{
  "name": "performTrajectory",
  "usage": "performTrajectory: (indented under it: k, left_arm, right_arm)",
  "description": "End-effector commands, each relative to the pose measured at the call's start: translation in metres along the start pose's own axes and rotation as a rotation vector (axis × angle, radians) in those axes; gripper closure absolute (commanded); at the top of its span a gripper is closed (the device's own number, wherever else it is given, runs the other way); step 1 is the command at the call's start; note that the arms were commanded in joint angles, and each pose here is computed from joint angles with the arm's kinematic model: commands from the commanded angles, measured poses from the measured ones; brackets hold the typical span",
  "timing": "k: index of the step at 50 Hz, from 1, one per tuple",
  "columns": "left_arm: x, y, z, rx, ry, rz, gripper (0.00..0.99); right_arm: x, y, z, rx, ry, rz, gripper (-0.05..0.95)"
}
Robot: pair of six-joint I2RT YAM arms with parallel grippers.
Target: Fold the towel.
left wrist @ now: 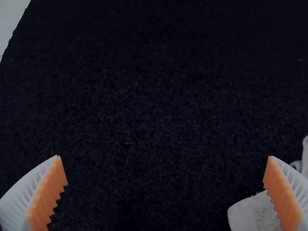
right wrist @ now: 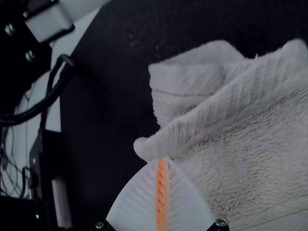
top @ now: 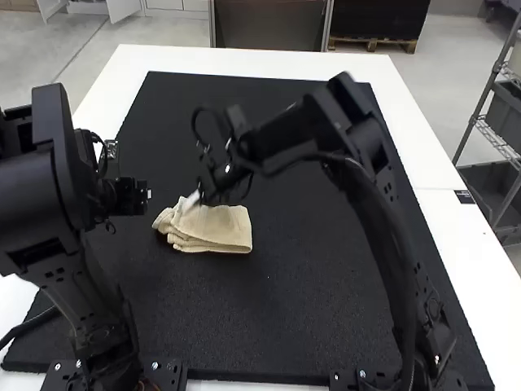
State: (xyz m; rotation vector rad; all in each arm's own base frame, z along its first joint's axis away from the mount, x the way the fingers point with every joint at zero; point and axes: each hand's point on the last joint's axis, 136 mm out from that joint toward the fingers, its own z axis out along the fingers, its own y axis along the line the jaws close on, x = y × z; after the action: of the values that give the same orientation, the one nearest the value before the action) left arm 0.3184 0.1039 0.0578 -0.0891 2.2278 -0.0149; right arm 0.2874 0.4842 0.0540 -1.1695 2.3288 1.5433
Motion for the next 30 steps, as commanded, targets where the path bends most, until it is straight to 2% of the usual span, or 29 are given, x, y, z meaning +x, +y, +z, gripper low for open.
performTrajectory:
  k: [1, 12, 20, 25, 30]
  left_arm:
    - [-0.007, -0.004, -0.002, 0.015, -0.021, 0.006, 0.038]
    - [-0.01, -0.003, -0.002, 0.012, -0.031, 0.009, 0.038]
    - [-0.028, -0.007, -0.007, 0.013, -0.08, 0.023, 0.036]
    - [-0.042, -0.013, -0.009, 0.015, -0.122, 0.037, 0.036]
    - [-0.058, -0.026, -0.01, 0.025, -0.155, 0.071, 0.036]
  right_arm:
    - [-0.047, 0.03, -0.046, 0.007, -0.102, -0.093, 0.91]
    - [-0.072, 0.037, -0.097, 0.048, -0.188, -0.121, 0.91]
    - [-0.09, 0.02, -0.156, 0.161, -0.292, -0.13, 0.91]
    - [-0.094, 0.009, -0.193, 0.23, -0.353, -0.122, 0.91]
    - [-0.095, 0.0, -0.227, 0.298, -0.415, -0.116, 0.91]
